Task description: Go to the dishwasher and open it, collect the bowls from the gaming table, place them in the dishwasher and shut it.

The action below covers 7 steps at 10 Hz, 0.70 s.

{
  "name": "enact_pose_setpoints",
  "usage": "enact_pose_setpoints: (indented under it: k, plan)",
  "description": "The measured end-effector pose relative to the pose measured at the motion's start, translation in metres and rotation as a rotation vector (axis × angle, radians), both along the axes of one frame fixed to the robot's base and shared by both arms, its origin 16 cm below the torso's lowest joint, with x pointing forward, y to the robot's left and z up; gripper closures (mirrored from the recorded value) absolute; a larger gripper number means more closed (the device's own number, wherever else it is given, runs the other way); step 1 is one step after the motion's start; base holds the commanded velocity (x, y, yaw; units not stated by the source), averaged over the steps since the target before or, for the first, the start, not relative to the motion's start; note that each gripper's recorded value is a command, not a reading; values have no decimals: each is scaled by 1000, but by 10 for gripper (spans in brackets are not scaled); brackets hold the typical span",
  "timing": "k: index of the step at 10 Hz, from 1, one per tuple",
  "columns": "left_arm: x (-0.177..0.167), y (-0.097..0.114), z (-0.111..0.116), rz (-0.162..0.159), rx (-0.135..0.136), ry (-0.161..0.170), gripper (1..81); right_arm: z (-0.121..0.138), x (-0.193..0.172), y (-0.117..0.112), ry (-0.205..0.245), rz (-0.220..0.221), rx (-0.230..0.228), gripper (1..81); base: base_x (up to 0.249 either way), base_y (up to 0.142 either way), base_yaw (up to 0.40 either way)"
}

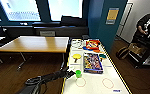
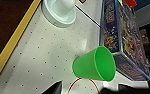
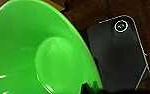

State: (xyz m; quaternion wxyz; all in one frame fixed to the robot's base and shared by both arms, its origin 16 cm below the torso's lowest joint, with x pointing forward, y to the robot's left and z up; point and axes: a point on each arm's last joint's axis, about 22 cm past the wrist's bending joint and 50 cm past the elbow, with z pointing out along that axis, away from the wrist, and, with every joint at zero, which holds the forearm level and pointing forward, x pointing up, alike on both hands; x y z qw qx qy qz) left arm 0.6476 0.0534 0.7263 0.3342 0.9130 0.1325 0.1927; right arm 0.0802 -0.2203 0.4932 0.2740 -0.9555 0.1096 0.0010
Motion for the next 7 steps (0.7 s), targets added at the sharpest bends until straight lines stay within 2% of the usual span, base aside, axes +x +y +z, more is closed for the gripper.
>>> enact_pose_setpoints:
  k: [2,3,5,7]
  plan:
    - [7,-22,16,-16,-20,-23,10,0,0,0,1,0,0,811,0,0,0]
    - [7,-24,14,-14,-18,-21,10,0,0,0,0,0,0,811,0,0,0]
    - [6,-13,6,4,-3,-11,10,0,0,0,0,0,0,811,0,0,0]
    - [16,8,7,28,15,-29,10,0,0,0,0,0,0,811,0,0,0]
